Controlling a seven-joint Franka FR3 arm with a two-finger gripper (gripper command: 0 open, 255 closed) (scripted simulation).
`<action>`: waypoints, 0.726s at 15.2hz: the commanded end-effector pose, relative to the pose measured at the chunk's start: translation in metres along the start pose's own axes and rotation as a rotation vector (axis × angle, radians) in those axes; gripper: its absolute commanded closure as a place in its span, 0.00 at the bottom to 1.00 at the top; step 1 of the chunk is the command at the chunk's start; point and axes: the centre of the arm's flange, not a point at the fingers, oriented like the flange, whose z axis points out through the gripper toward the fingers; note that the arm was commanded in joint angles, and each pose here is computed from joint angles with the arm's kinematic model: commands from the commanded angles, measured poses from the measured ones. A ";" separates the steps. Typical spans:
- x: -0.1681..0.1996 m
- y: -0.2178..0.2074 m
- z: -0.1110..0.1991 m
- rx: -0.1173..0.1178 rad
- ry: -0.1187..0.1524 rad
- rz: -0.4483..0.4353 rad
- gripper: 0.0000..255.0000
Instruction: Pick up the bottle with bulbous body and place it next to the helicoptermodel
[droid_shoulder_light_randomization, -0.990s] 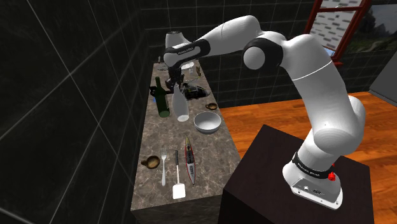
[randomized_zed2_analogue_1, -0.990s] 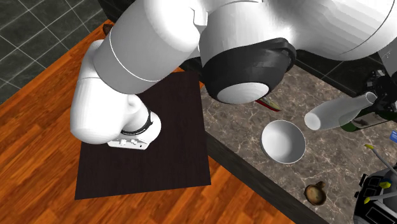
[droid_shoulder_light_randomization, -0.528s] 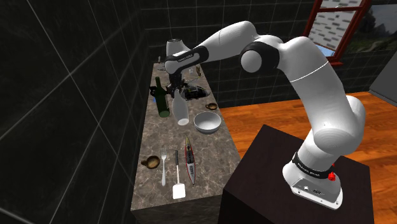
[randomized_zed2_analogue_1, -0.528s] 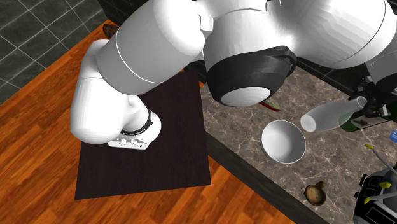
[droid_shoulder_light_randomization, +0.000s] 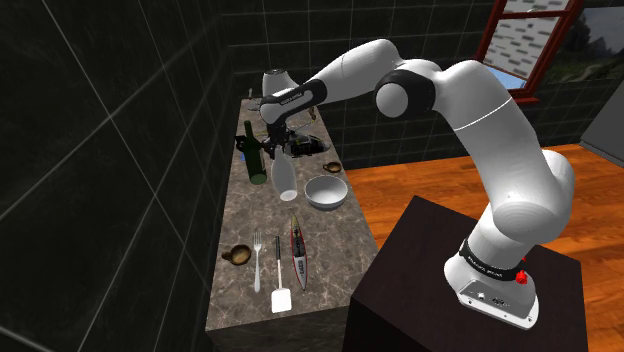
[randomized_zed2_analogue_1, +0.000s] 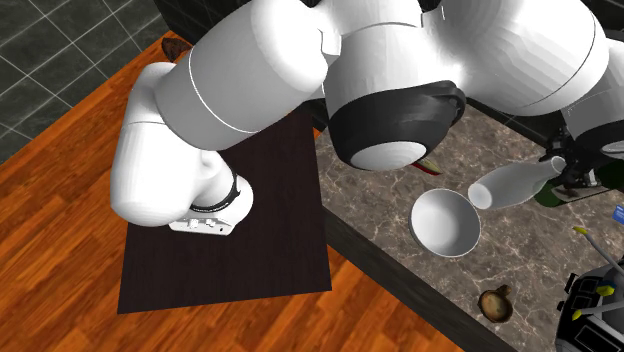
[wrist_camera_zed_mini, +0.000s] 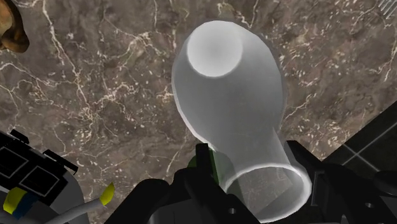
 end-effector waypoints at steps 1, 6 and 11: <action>0.000 0.000 0.000 0.000 0.001 0.000 1.00; 0.000 0.000 0.000 0.000 0.001 0.000 0.00; 0.000 0.000 -0.027 0.000 0.001 0.000 0.00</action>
